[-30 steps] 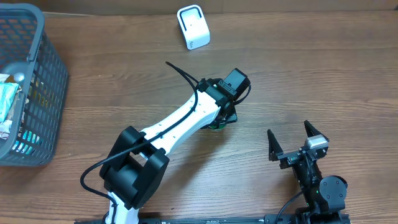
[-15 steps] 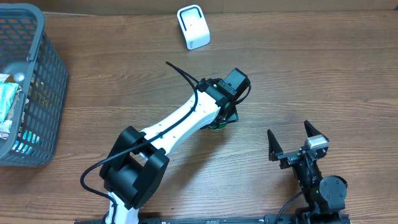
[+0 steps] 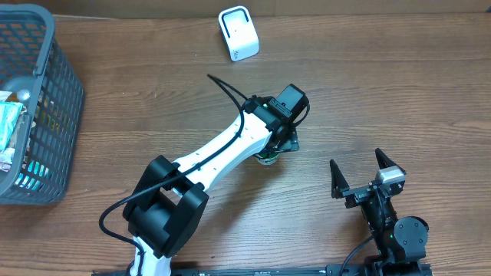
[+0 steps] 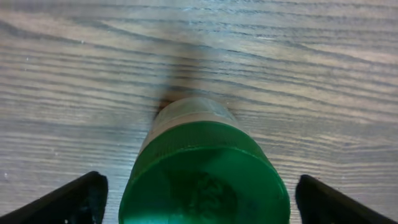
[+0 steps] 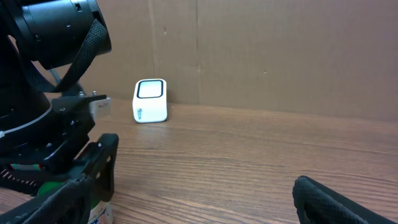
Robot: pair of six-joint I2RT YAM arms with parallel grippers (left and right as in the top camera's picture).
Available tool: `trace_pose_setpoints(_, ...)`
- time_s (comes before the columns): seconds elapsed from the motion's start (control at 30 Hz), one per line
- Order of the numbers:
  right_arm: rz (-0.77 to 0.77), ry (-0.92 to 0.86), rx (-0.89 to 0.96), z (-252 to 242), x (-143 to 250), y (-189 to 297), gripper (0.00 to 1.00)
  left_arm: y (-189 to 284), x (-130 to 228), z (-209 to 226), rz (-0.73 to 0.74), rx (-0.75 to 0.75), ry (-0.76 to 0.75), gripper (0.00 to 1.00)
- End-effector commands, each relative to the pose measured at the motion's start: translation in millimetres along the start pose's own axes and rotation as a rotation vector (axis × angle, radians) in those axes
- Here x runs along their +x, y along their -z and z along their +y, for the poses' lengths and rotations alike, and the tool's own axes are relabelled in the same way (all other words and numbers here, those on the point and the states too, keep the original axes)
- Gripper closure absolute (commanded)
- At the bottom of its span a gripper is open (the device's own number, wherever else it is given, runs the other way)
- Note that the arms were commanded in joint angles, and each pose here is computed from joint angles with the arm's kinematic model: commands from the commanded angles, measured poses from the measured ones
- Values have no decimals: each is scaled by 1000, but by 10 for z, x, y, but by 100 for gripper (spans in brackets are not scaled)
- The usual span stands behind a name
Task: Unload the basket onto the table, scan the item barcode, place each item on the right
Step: 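Hold the jar under the white scanner, rotating it with the left gripper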
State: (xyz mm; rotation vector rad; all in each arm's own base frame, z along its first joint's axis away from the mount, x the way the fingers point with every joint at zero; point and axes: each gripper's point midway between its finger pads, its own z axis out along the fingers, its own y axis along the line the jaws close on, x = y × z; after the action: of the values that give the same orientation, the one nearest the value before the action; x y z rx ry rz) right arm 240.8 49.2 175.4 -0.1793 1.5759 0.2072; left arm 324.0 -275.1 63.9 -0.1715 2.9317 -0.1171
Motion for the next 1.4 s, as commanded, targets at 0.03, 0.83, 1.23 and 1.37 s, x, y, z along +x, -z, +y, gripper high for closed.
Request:
trace_pose_setpoints(0.03,-1,0,-7,12,26,-3,0,48,-137,5,-44,-3,-395,0)
trace_pose_setpoints(0.83,-1,0,-7,12,25,-3,0,39,-166,-3,-11,89,-842,0)
trace_pose_setpoints(1.23,-1,0,-7,12,26,-3,0,-67,-45,15,18,108,-850,0)
trace_pose_setpoints(1.37,-1,0,-7,12,26,-3,0,-83,-59,5,9,111,-849,3)
